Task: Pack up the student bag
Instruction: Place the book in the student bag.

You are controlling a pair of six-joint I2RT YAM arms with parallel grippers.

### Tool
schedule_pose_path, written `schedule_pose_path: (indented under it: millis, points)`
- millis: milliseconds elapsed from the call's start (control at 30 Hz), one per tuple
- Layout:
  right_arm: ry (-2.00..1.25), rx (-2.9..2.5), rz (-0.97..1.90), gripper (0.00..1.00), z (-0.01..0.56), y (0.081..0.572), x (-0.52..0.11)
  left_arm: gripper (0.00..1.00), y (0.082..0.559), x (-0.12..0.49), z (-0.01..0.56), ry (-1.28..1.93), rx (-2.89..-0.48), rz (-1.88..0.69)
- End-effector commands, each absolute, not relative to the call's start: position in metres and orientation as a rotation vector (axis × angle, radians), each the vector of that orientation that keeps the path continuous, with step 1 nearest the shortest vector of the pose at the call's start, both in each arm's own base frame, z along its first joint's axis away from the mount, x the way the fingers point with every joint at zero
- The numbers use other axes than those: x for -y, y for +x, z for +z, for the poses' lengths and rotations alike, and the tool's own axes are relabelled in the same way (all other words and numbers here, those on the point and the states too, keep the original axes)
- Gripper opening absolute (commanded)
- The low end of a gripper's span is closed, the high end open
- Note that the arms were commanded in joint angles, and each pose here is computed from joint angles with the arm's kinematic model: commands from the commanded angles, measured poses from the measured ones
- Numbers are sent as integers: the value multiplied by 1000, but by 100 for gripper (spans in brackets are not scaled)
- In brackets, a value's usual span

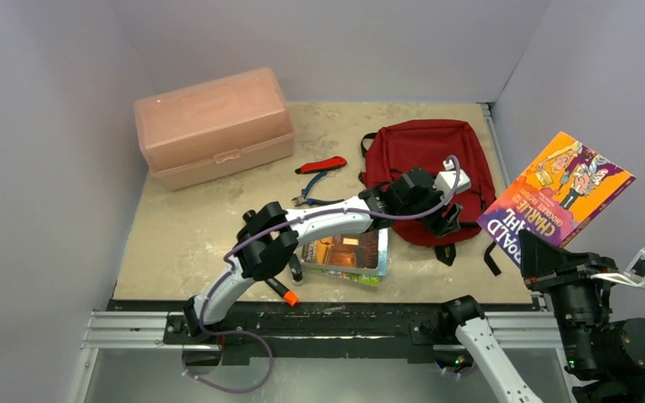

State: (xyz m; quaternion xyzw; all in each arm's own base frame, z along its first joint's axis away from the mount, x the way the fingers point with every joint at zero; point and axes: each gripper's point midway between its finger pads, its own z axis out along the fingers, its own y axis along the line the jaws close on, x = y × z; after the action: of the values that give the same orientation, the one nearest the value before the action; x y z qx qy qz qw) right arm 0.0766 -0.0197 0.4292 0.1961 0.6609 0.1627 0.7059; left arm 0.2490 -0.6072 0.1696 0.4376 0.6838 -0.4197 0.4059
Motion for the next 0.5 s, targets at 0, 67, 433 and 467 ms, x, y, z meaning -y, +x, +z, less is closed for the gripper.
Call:
schedule_pose_path:
  millis: [0,67,433,467]
  points:
    - [432,-1394,426,0,447,63,19,59,254,626,171,1054,-1738,-1104]
    - [435,-1384,432,0,448,58,20,57,257,628,159,1058,-1778,-1082]
    - [453,-1387,431,0,444,49,24,40,277,634,139,921,-1873,-1130]
    - [453,-1388,434,0,444,48,24,37,279,635,140,906,-1879,-1138]
